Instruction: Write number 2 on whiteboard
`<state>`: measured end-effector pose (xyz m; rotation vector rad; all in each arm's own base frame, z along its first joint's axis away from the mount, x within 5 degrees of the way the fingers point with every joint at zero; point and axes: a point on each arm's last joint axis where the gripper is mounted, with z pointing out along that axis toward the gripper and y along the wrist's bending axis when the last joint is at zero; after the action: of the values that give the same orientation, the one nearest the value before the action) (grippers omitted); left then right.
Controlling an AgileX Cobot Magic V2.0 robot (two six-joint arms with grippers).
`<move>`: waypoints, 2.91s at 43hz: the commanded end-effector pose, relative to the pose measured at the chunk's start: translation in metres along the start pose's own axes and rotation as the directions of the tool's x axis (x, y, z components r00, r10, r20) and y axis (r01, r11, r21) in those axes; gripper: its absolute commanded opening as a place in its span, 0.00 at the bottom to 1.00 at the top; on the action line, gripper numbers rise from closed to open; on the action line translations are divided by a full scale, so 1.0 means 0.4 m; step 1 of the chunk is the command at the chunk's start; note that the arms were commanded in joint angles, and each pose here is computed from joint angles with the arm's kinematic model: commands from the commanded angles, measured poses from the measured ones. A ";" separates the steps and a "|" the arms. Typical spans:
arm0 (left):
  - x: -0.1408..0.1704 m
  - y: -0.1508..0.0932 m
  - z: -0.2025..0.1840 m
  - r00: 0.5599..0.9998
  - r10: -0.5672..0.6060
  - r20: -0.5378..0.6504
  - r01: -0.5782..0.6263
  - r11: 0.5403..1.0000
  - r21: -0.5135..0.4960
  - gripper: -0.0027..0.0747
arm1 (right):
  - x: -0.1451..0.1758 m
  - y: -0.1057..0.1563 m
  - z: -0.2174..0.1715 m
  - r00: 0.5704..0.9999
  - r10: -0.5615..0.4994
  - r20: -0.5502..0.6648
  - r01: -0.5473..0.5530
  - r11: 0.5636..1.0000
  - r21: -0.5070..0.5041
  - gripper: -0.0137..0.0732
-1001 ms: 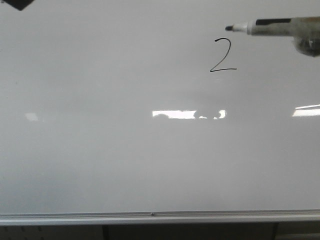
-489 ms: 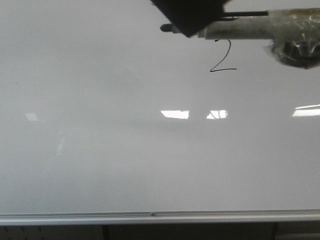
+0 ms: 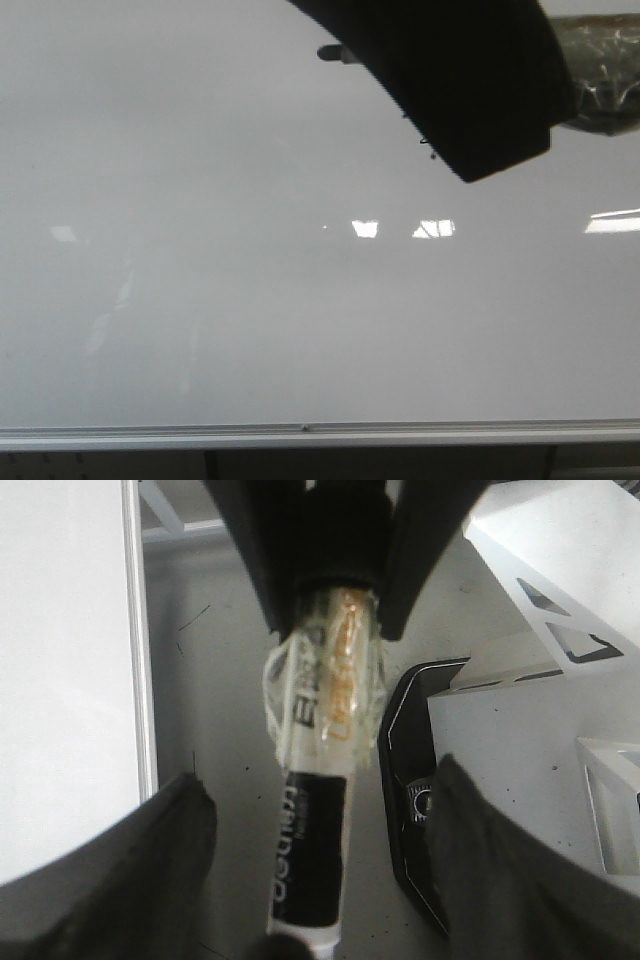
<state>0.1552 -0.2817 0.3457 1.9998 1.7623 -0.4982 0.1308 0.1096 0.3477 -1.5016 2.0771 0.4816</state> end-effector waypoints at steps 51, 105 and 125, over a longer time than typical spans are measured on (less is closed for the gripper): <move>0.125 0.080 -0.210 0.882 -0.470 -0.030 0.389 0.762 -0.518 0.06 | 0.013 -0.071 -0.060 0.980 0.170 0.101 -0.187 0.963 0.196 0.76; 0.692 0.208 -0.203 0.409 -0.249 0.878 0.897 -0.069 -0.437 0.06 | 0.004 -0.086 -0.064 0.972 0.170 0.159 -0.205 0.949 0.240 0.76; 0.732 0.303 -0.117 0.423 -0.180 0.888 0.900 -0.028 -0.435 0.08 | 0.003 -0.087 -0.064 0.972 0.170 0.162 -0.206 0.948 0.243 0.76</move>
<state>0.3036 -0.0205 0.2165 -0.0131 1.8330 -0.1321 0.1579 0.0820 0.3519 -1.1570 2.1680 0.3494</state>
